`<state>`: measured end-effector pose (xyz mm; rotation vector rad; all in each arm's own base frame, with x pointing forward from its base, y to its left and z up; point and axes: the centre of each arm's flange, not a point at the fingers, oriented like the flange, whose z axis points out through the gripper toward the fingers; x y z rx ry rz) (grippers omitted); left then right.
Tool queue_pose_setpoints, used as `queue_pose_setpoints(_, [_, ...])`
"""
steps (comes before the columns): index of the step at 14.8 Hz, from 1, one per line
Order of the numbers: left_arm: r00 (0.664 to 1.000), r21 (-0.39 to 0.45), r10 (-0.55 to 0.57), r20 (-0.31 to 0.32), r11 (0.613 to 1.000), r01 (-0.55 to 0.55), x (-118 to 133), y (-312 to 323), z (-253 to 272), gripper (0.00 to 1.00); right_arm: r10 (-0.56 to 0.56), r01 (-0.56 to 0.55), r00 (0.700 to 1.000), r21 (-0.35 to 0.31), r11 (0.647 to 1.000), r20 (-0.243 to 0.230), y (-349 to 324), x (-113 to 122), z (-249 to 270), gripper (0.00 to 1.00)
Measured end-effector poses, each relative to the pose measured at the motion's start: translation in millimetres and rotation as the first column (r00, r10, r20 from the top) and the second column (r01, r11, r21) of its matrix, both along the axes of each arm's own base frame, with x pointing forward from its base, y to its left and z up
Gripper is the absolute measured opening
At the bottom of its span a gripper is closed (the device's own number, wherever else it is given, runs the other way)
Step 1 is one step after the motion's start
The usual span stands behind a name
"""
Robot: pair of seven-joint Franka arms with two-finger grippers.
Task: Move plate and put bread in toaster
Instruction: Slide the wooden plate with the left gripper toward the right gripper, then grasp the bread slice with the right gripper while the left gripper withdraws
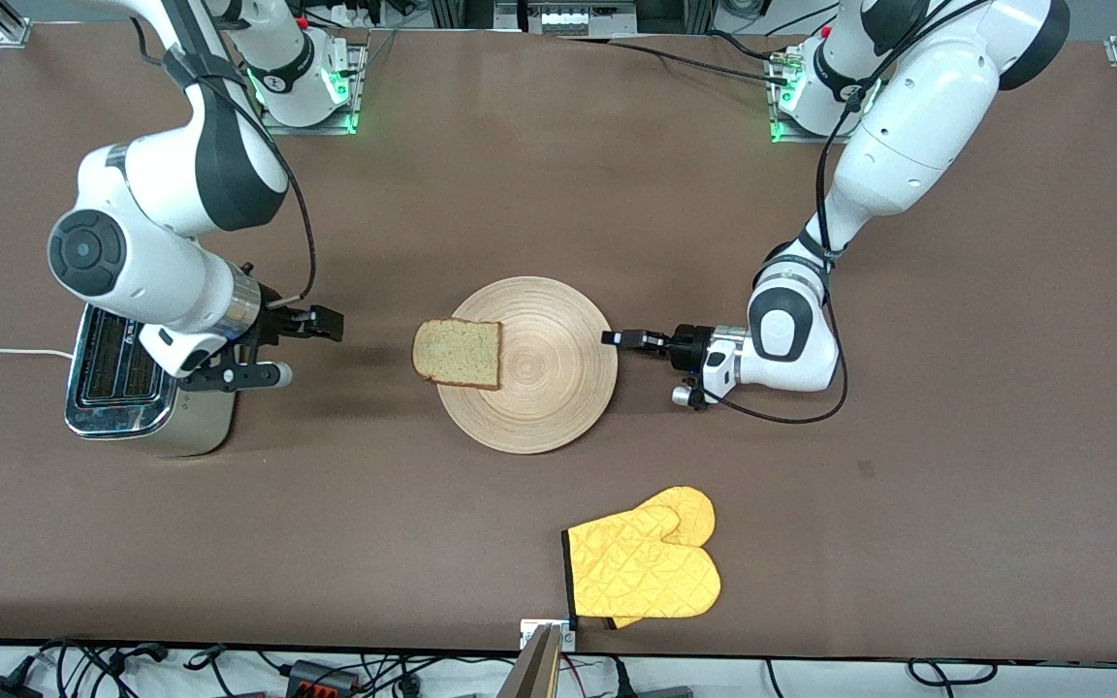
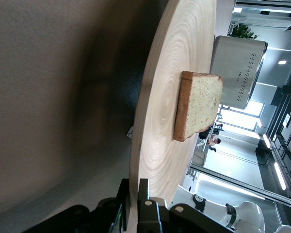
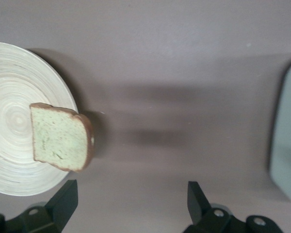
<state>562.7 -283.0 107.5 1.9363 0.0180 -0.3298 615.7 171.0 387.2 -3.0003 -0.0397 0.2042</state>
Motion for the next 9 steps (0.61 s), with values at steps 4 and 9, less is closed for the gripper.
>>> queue_pose_setpoints(4, [1.0, 0.002, 0.007, -0.006, 1.0, -0.007, 0, 3, -3, 0.31, -0.025, 0.026, 0.999, 0.029, 0.999, -0.041, 4, 2, -26, 1.0])
queue_pose_setpoints(9, [1.0, 0.061, -0.008, 0.012, 0.998, 0.007, 23, 77, -4, 0.49, -0.106, 0.129, 0.982, 0.139, 0.982, -0.159, 15, 0, -73, 1.0])
